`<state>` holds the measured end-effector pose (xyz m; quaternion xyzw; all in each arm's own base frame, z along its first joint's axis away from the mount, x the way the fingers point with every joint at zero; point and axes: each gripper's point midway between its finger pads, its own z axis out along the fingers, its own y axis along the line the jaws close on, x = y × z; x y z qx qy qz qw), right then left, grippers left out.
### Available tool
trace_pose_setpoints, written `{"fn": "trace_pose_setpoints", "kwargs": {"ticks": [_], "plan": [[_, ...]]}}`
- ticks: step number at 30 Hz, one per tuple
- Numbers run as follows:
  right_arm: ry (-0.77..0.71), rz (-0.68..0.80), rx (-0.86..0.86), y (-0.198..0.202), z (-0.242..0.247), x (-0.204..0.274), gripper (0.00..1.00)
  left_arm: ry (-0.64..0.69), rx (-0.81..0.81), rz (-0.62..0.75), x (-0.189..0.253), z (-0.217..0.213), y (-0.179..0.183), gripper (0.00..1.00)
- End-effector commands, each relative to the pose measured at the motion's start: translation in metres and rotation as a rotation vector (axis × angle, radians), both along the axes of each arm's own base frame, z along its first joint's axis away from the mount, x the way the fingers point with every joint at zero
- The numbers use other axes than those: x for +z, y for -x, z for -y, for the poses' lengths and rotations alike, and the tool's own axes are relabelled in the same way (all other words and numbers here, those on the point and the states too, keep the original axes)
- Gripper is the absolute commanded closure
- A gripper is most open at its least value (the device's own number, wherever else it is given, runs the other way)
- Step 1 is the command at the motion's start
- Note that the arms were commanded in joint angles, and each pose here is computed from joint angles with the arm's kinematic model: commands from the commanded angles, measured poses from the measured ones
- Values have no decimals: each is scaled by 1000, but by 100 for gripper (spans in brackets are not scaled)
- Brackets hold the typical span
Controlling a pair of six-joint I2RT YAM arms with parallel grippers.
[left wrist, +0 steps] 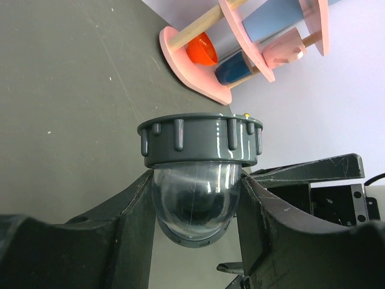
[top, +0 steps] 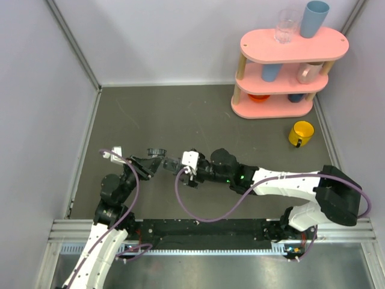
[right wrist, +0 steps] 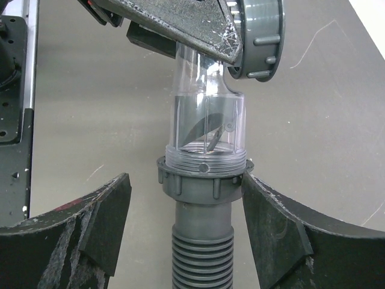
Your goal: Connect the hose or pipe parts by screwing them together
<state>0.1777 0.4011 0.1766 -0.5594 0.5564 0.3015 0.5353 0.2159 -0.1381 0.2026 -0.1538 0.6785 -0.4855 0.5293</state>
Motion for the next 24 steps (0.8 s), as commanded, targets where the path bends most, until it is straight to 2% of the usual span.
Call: {"fn": "trace_pose_setpoints", "kwargs": {"ticks": [1,5,14,24], "plan": [[17,-50,109,20,-15,-6,27,110,-113,206,70,13,24,100],[38,-95,135,22,-16,-14,20,111,-120,218,73,13,26,100],[34,-153,192,23,-20,-15,19,118,-119,228,75,13,27,100],[-29,-161,101,-7,-10,4,10,124,-95,209,67,10,24,100]]}}
